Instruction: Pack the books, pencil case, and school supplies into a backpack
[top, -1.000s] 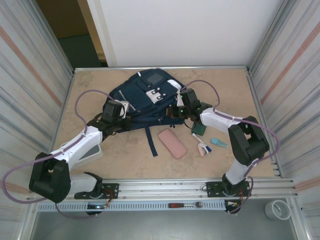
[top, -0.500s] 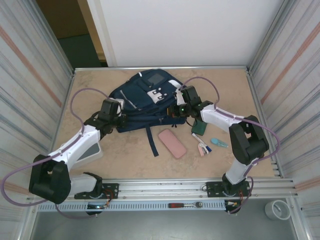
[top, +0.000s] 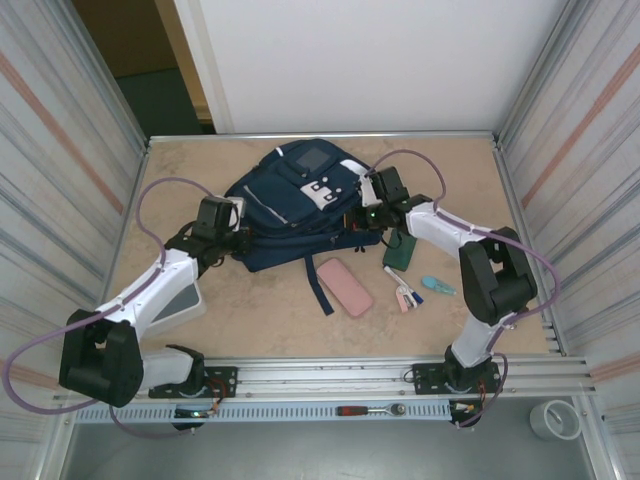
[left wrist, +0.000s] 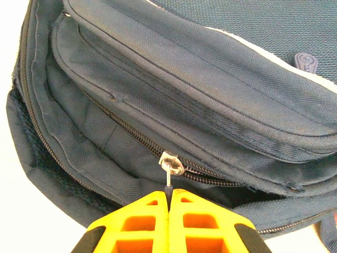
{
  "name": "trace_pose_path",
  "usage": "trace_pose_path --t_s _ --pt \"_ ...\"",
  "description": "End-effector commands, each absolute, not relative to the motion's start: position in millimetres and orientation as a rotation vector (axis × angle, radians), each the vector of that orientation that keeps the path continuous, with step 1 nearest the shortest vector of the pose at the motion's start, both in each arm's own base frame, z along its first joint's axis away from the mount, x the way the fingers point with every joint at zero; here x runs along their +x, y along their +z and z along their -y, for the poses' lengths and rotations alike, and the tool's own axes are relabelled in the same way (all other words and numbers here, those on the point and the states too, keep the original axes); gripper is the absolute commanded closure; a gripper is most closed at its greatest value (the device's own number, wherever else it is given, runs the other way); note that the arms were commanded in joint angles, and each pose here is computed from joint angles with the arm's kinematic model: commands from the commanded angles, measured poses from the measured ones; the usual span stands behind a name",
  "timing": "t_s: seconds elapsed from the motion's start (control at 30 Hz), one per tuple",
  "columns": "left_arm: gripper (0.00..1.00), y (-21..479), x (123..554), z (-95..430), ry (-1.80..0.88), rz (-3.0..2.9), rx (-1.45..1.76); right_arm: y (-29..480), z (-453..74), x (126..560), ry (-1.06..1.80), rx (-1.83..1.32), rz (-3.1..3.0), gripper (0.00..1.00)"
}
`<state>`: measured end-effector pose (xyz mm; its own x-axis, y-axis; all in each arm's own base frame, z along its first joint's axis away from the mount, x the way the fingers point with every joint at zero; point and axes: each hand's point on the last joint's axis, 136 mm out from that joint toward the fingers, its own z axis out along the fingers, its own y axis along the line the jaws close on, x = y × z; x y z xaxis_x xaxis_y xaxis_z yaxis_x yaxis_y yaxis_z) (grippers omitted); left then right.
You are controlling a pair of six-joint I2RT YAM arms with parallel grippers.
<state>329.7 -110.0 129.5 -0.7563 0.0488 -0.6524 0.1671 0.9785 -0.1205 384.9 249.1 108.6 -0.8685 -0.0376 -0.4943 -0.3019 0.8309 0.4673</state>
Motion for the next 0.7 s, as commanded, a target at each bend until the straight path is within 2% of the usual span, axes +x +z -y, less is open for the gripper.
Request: trace_pose_path --t_s 0.0,0.37,0.57,0.67 --pt "1.00 146 326 120 -0.299 -2.378 0.140 127 -273 403 0.794 -0.276 -2.476 0.94" --pt "1.00 177 311 136 -0.382 -2.283 0.167 133 -326 441 0.954 -0.230 -2.478 0.82" --pt "1.00 175 312 161 -0.426 -2.286 0.224 142 -292 459 0.902 -0.078 -2.489 0.66" --pt "1.00 176 315 169 -0.431 -2.279 0.244 148 -273 444 0.903 -0.010 -2.477 0.50"
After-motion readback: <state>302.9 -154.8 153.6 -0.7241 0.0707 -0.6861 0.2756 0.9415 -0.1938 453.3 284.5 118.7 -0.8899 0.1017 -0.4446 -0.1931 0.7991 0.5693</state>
